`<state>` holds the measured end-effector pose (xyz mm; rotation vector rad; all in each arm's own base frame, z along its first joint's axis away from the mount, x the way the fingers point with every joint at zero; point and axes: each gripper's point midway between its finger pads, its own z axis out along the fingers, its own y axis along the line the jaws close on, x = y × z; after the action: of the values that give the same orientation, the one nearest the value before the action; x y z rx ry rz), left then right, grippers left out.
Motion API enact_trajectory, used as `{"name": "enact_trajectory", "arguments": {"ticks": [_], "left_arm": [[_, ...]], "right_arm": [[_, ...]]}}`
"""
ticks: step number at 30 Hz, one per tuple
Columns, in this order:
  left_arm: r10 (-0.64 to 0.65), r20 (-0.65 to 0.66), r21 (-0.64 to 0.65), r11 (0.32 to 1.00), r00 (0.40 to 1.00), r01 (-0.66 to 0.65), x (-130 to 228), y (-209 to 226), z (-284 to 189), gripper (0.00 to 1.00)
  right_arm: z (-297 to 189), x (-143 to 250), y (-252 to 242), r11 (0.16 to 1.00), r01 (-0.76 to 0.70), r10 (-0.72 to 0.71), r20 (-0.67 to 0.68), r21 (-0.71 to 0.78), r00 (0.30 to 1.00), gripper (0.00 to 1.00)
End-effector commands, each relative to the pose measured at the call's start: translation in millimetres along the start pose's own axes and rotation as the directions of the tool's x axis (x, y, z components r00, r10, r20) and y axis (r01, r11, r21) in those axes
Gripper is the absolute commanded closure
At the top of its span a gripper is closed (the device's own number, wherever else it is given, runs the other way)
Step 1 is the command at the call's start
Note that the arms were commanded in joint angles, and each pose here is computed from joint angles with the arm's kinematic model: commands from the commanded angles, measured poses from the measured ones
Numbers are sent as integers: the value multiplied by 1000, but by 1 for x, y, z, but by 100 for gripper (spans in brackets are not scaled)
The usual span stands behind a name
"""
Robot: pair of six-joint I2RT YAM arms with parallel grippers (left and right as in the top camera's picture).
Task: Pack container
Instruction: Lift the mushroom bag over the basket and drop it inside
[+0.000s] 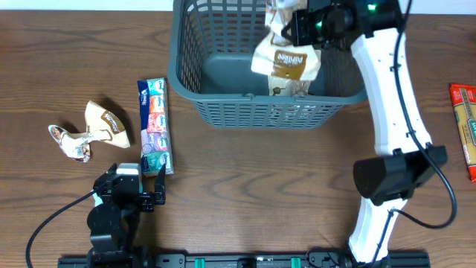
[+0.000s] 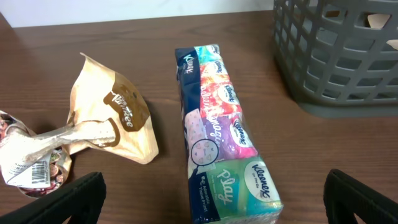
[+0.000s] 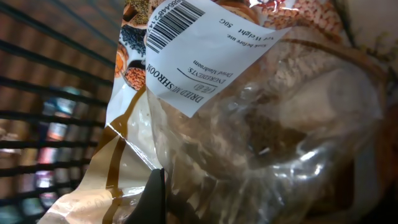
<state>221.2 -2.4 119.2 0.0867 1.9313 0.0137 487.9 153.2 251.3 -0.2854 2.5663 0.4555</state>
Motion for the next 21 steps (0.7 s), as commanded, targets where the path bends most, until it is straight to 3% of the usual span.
{"name": "enact_trajectory", "arguments": {"ticks": [1, 18, 21], "left_arm": [[-17, -23, 4, 1000, 1000, 17, 9, -1, 2, 1], [-17, -23, 4, 1000, 1000, 17, 9, -1, 2, 1], [-17, -23, 3, 1000, 1000, 17, 9, -1, 2, 1]], "right_arm": [[26, 17, -17, 995, 69, -63, -87, 72, 994, 99], [108, 92, -47, 995, 62, -34, -315, 79, 948, 98], [111, 96, -48, 995, 60, -30, -325, 80, 945, 92]]}}
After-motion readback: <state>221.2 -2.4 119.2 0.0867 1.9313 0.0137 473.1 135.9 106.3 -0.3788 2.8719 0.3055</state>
